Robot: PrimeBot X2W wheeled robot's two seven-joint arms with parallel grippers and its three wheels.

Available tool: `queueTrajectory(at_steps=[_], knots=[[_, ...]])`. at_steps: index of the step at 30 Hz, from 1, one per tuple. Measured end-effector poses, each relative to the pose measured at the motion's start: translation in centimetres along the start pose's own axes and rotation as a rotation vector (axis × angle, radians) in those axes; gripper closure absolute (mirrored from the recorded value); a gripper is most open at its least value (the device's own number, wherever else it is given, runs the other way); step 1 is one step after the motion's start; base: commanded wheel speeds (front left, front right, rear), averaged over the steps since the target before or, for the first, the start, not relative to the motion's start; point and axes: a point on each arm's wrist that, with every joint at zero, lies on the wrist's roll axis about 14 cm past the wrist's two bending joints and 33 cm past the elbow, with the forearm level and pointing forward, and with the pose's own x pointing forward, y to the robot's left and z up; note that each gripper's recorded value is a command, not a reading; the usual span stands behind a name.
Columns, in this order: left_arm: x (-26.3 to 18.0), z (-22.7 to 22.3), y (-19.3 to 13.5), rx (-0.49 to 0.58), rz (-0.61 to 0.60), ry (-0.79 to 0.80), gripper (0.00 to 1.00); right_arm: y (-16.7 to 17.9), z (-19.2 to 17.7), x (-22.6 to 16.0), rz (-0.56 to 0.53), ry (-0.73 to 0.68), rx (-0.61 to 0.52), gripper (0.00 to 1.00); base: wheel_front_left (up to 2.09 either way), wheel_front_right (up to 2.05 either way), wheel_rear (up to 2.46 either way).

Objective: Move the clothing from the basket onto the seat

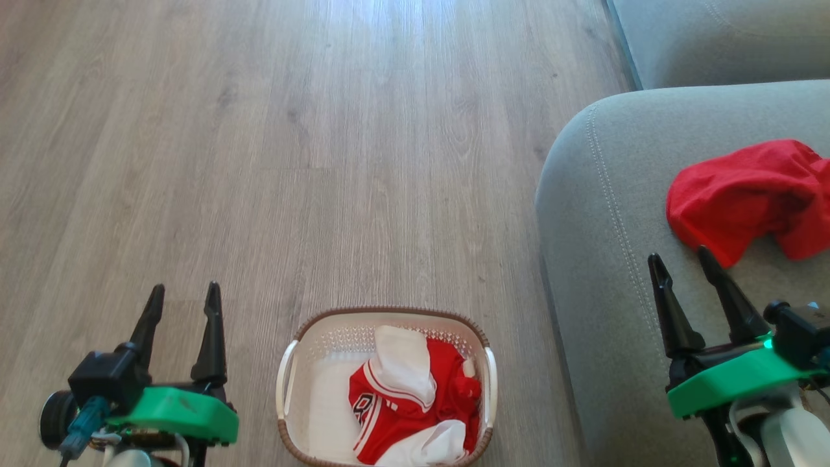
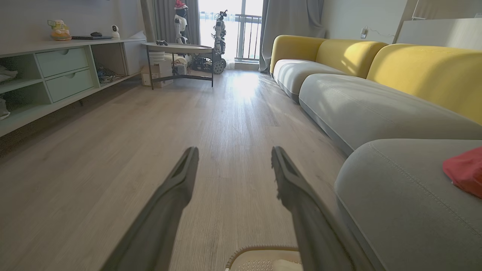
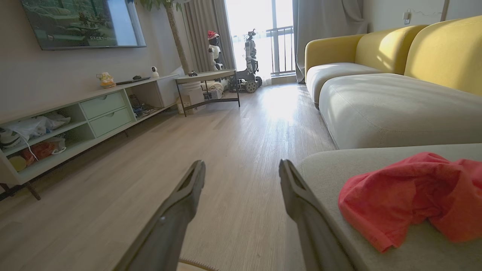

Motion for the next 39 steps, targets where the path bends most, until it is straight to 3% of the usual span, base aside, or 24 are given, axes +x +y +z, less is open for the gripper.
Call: queueTrajectory(at_steps=[19, 27, 39], knots=[[1.8, -3.0, -1.5, -0.017, -0.058, 0.079, 0.0, -1.1, -1.7, 0.5, -0.027, 0.05, 0.0, 0.0, 0.0, 0.0, 0.0], [5.7, -4.6, -3.6, -0.024, -0.139, 0.104, 0.0, -2.3, -2.1, 3.0, -0.044, 0.039, -0.006, 0.0, 0.0, 0.0, 0.0], [9.5, -12.5, -7.5, -0.088, -0.262, 0.322, 0.0, -4.2, -3.1, 6.7, -0.072, 0.021, -0.035, 0.0, 0.0, 0.0, 0.0]])
